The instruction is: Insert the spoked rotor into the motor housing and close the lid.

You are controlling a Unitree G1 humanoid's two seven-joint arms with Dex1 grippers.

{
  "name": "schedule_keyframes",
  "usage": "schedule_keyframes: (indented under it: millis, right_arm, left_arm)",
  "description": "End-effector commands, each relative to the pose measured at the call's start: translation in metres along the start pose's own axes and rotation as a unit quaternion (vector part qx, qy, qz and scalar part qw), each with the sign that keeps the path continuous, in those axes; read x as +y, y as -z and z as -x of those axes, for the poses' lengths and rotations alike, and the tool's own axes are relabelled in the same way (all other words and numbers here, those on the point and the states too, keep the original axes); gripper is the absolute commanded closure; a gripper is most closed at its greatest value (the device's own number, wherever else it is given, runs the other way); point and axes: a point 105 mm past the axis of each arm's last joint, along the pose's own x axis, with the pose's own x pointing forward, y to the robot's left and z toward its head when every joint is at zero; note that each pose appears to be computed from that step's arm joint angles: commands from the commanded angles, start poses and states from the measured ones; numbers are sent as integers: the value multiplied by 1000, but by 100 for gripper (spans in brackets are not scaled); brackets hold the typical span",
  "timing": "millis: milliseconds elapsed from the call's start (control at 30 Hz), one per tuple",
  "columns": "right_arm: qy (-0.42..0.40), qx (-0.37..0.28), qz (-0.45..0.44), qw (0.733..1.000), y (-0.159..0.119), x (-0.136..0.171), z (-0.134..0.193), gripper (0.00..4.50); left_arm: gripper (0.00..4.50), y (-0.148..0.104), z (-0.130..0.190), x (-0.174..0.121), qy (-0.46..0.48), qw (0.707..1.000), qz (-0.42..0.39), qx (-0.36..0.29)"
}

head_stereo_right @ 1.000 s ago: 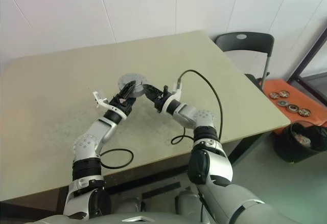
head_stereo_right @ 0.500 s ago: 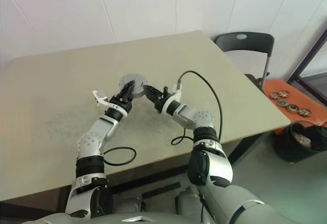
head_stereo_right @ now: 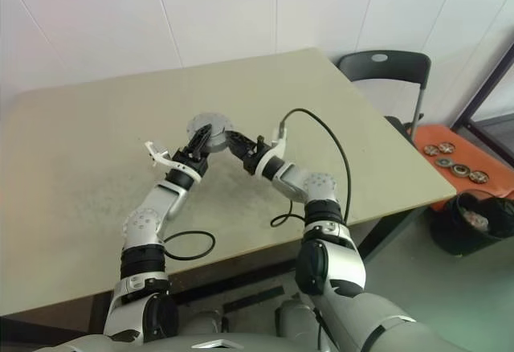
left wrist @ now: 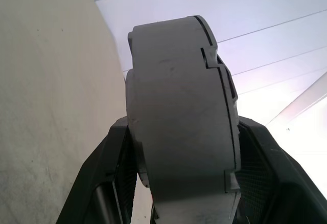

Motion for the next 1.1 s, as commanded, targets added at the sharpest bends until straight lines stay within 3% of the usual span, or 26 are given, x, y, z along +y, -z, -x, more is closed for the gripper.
schedule_keyframes:
  millis: [33,333,433,633,800,1100]
  right_arm:
    - [-57,1,7,998,6,25,-14,145]
    - [-43,-28,19,999,-3,20,-14,145]
    - [-45,-31,25,998,-3,21,-14,145]
    - [-75,6,32,997,10,31,-14,145]
    - [-75,11,36,996,12,31,-15,145]
    - [-73,22,47,996,16,30,-15,145]
  left_arm:
    - [224,-9,-7,-9,15,999,5,-32]
    - [224,-88,16,24,-96,968,-87,-214]
    - [224,-108,33,34,-137,949,-152,-238]
    - [224,-134,58,41,-153,931,-192,-270]
    - [224,-143,71,46,-163,926,-193,-281]
    - [224,-139,73,57,-187,926,-169,-281]
